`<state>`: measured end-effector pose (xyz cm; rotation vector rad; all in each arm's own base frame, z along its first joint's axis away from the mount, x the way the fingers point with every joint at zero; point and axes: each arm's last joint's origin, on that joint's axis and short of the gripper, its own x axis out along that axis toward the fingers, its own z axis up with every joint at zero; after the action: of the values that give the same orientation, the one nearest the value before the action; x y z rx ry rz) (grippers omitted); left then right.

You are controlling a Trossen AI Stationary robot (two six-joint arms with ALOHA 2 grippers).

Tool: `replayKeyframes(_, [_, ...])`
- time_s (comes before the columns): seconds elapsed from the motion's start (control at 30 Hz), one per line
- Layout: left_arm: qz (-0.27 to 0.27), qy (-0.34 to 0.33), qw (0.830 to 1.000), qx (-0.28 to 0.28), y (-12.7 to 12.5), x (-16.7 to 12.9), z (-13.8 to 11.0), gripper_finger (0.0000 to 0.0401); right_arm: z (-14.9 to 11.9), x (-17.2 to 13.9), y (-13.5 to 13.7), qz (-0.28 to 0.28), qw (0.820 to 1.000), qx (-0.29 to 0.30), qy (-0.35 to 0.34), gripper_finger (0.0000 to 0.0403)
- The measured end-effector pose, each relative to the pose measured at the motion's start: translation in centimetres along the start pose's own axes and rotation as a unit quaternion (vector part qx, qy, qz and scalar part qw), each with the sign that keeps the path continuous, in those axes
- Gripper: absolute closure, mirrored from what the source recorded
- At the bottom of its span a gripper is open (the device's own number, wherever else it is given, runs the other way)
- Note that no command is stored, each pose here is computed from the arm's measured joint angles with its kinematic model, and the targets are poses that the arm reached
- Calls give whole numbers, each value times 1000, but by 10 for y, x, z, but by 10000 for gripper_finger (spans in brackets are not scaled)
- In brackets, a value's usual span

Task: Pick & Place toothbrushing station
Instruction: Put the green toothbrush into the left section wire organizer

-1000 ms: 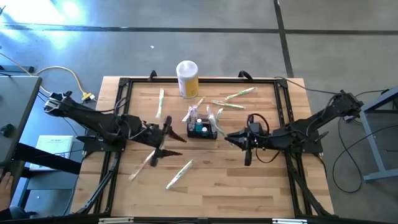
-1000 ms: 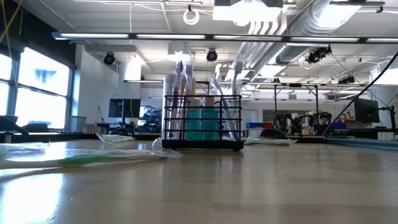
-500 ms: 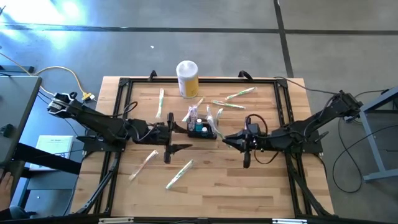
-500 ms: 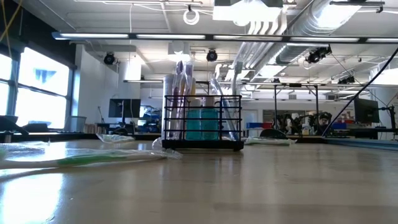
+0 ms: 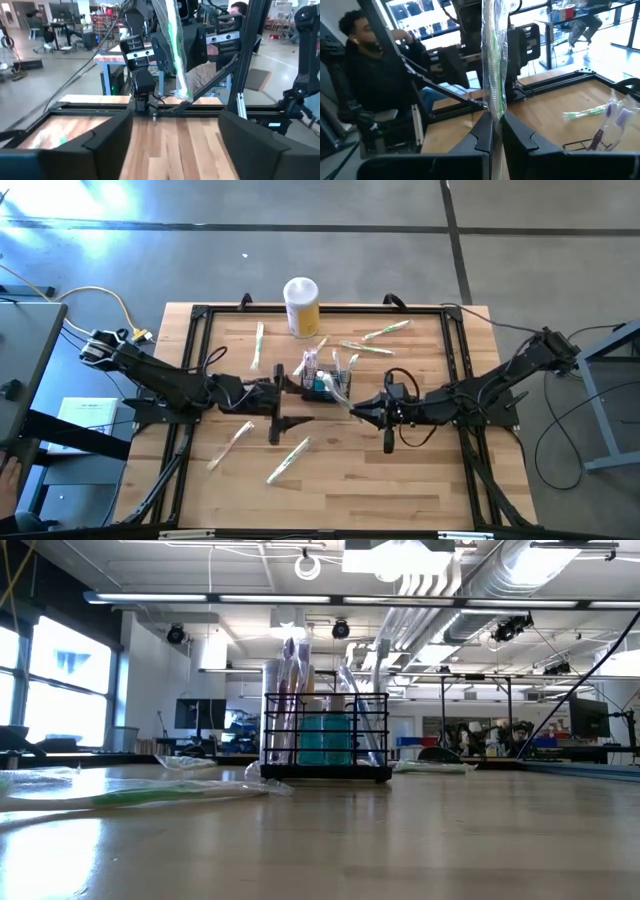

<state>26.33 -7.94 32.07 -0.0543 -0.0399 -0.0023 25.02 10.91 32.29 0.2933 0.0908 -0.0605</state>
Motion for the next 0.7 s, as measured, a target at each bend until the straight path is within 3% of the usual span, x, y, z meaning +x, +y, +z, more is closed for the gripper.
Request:
replayKeyframes(0.23, [-4, 6, 1000, -7, -1, 1, -2, 57, -2, 7, -3, 12, 1000, 3, 6, 390])
replayKeyframes(0.7, [-26, 35, 999, -13, -5, 12, -18, 54, -16, 29, -7, 43, 998, 20, 30, 390])
